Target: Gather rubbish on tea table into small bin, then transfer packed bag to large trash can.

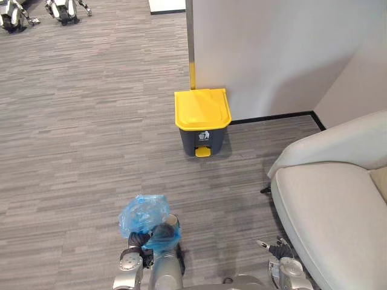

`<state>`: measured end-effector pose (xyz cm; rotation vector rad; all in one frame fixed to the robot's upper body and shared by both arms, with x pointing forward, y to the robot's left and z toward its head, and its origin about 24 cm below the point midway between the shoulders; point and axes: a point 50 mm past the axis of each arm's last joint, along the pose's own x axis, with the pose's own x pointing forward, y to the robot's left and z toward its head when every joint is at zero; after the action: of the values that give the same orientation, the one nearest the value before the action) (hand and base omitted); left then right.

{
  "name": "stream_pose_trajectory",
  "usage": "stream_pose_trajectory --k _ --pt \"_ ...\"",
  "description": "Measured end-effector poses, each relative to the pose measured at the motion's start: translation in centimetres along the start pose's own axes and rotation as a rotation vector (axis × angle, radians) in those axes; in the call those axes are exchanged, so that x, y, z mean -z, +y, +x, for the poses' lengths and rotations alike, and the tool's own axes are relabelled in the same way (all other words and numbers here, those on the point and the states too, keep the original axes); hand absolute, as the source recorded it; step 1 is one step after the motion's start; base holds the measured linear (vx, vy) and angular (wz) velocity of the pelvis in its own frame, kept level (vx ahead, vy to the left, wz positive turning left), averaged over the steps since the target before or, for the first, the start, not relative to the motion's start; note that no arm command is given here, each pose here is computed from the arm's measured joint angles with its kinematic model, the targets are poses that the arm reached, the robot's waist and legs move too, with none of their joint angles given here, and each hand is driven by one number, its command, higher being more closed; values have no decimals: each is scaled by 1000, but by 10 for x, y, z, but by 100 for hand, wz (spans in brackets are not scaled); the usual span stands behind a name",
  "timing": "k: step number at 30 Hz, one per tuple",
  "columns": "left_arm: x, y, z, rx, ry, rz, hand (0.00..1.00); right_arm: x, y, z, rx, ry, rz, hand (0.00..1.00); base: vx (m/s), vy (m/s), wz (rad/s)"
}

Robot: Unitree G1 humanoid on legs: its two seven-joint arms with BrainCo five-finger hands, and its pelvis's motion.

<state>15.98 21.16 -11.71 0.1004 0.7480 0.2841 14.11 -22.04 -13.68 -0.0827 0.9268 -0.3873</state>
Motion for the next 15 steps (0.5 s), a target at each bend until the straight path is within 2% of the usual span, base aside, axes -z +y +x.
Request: stream_pose_trajectory --k 7,11,15 --pt "11 2 -2 4 41 24 100 9 3 -2 -12 29 -23 0 490 243 -6" --pt "17 7 -4 -10 57 27 100 5 11 -3 -37 9 -32 0 360 14 9" --pt "17 6 -4 -16 61 -3 100 4 16 -3 -51 8 -31 0 325 -155 25"
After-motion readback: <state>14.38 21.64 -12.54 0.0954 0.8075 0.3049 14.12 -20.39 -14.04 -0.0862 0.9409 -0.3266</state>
